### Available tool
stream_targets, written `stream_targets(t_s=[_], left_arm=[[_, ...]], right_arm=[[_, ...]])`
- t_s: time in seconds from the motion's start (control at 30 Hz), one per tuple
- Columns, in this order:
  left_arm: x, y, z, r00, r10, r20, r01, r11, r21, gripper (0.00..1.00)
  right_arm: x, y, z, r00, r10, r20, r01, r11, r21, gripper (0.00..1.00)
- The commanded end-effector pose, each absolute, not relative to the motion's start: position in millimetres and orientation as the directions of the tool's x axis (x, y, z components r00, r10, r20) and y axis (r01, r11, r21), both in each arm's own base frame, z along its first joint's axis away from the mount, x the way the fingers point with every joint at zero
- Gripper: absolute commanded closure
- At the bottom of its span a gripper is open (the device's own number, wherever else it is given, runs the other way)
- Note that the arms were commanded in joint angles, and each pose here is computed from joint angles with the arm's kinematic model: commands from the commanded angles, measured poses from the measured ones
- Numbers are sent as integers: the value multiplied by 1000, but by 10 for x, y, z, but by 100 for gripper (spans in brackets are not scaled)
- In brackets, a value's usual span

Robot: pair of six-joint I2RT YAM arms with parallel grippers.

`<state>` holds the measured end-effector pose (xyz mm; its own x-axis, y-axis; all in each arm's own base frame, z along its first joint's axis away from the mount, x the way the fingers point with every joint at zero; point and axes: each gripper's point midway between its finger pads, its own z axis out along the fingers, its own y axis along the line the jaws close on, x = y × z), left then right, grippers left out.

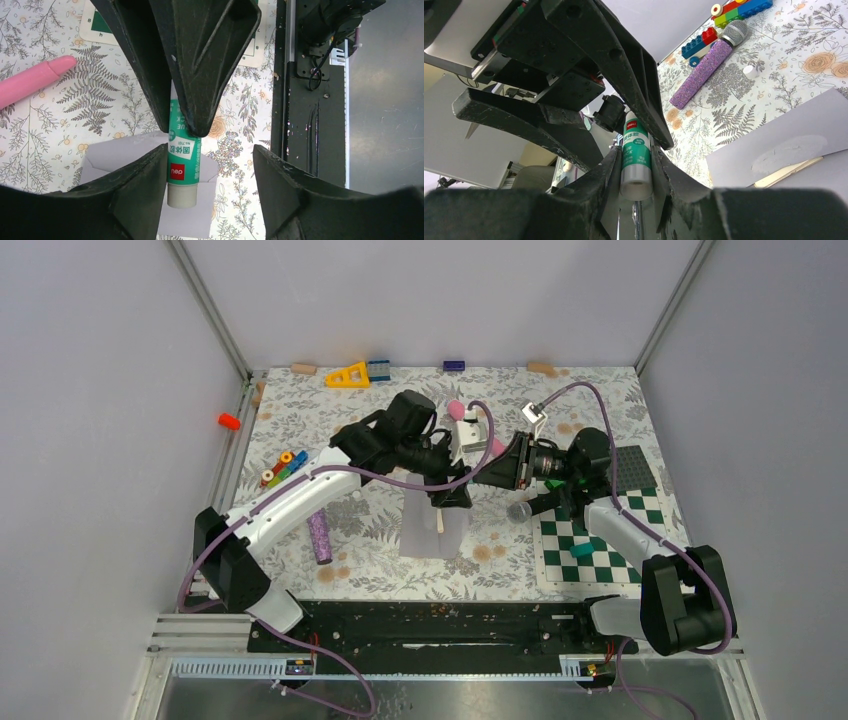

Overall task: Place the letter into the envelope and seal it
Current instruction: Adjust the solid glue.

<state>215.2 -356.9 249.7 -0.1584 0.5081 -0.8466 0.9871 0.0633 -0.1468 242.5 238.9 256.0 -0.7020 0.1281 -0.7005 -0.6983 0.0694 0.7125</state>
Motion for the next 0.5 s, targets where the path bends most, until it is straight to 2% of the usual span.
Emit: stream_targets(t_s=[0.0, 0.17, 0.33, 0.47], left_arm=[[2224, -3572, 2622, -117, 472, -874, 993, 63, -99, 38], [2254, -3529, 2712, -139, 438, -888, 990, 66, -123, 54], [2253, -3484, 2787, -176, 397, -901, 984, 49, -171, 55], [2237, -3482, 2801, -191, 387, -902, 981, 38, -192, 60]], right_arm=[[2390, 2387, 2649, -667, 119, -735, -737, 38, 675, 95], [2400, 2359, 2655, -667, 121, -735, -737, 39, 675, 95], [2403, 2336, 2679, -667, 128, -734, -737, 33, 675, 95], [2426, 2332, 2672, -670, 135, -730, -732, 39, 680, 96]])
